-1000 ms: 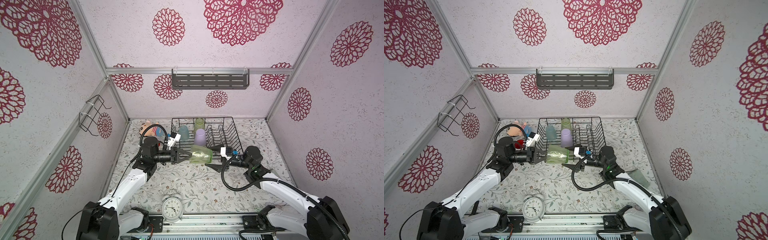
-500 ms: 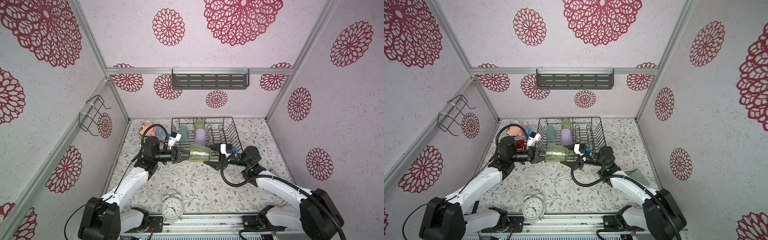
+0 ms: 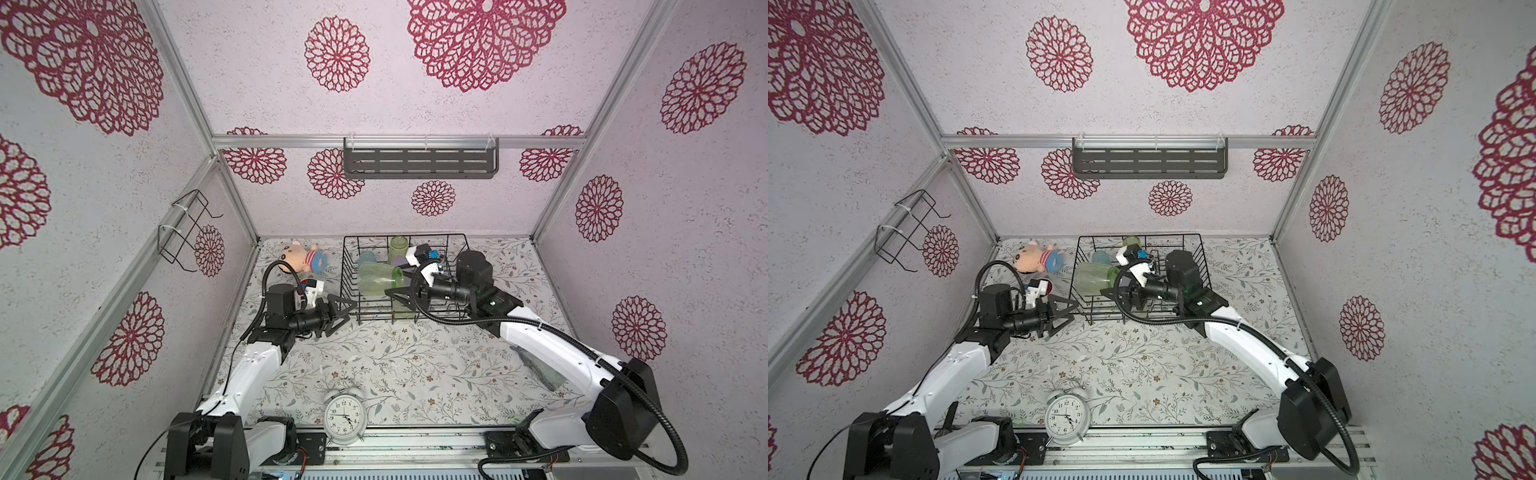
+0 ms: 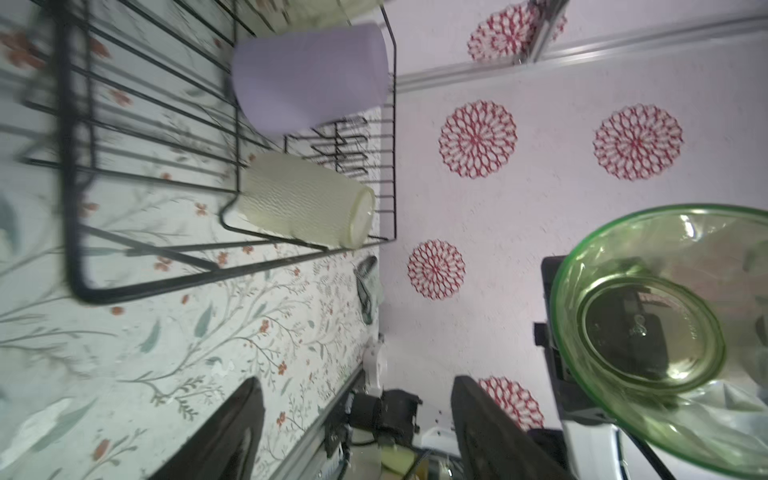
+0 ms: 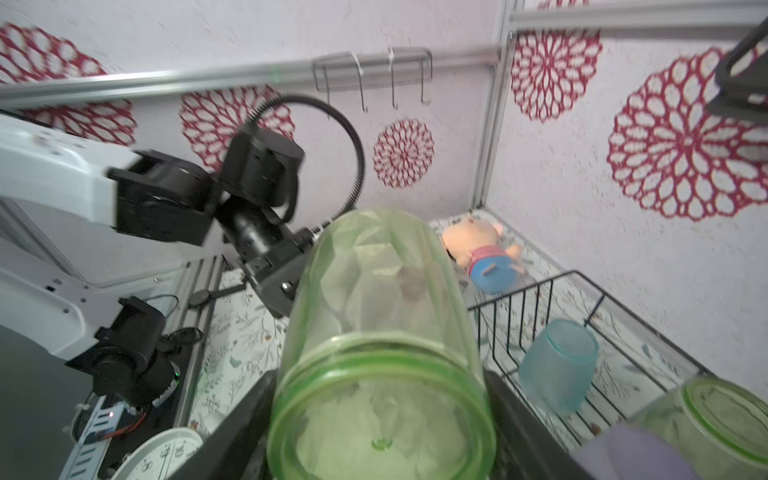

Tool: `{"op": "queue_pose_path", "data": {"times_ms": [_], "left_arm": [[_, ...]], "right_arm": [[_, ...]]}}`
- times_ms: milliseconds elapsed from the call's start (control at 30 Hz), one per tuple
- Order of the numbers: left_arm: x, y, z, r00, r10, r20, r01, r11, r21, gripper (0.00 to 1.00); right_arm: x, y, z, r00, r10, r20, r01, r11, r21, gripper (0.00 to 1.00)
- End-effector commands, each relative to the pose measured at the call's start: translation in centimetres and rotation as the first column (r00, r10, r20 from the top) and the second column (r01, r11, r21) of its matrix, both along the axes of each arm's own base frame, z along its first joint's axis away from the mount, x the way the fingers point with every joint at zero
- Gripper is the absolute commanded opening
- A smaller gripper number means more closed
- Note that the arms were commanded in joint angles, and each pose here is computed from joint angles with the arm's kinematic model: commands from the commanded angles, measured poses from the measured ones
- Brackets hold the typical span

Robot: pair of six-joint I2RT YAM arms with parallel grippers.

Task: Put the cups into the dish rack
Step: 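Open the left gripper and draw it back while the right carries the green cup, then lower the green glass cup into the rack beside the frosted cup with the right gripper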

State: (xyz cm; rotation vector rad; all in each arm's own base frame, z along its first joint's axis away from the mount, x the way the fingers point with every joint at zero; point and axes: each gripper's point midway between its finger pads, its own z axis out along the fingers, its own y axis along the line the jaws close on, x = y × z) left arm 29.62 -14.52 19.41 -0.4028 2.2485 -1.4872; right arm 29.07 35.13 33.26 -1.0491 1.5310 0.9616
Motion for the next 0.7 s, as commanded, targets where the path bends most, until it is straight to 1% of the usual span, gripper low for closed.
{"op": "queue_pose_path", "data": {"times_ms": [0,100,133,200,267,300,367,467,533,667], "left_arm": [[-0.4,4.0,-0.7,0.987,0.160,-0.021,-0.154,0.972,0.175,0.81],[-1.1,7.9,-1.5,0.948,0.312,-0.059,-0.283,0.916,0.285,0.93],[-1.4,9.0,-1.7,0.933,0.353,-0.066,-0.317,0.896,0.310,0.94],[-2.1,11.2,-2.3,0.895,0.439,-0.084,-0.381,0.848,0.367,0.99],[-2.6,12.5,-2.9,0.870,0.483,-0.098,-0.410,0.819,0.401,1.00],[-2.8,12.7,-3.1,0.866,0.489,-0.104,-0.412,0.815,0.407,1.00],[-3.0,13.0,-3.7,0.863,0.491,-0.119,-0.407,0.815,0.412,0.99],[-3.3,13.2,-4.6,0.861,0.488,-0.142,-0.391,0.815,0.428,0.99],[-3.5,13.5,-5.0,0.855,0.496,-0.150,-0.390,0.806,0.444,0.99],[-3.4,13.5,-5.0,0.856,0.495,-0.149,-0.391,0.808,0.441,0.99]], "right_arm": [[1.8,-0.4,-3.0,0.981,-0.142,-0.136,0.112,0.972,-0.204,0.52],[3.2,0.3,-4.2,0.959,-0.226,-0.170,0.160,0.930,-0.331,0.50],[3.6,0.5,-4.5,0.955,-0.245,-0.164,0.171,0.913,-0.371,0.50],[4.4,0.8,-5.4,0.946,-0.292,-0.143,0.196,0.863,-0.466,0.51],[5.2,1.1,-6.2,0.936,-0.328,-0.129,0.214,0.818,-0.534,0.52],[5.7,1.2,-6.4,0.930,-0.350,-0.116,0.230,0.797,-0.559,0.53],[7.2,1.2,-6.9,0.901,-0.425,-0.081,0.295,0.740,-0.604,0.53],[8.8,1.8,-8.0,0.868,-0.495,-0.038,0.352,0.669,-0.655,0.53],[9.3,2.6,-8.9,0.855,-0.518,-0.024,0.366,0.637,-0.678,0.53],[9.2,4.6,-10.8,0.851,-0.524,0.027,0.387,0.592,-0.708,0.53]]}}
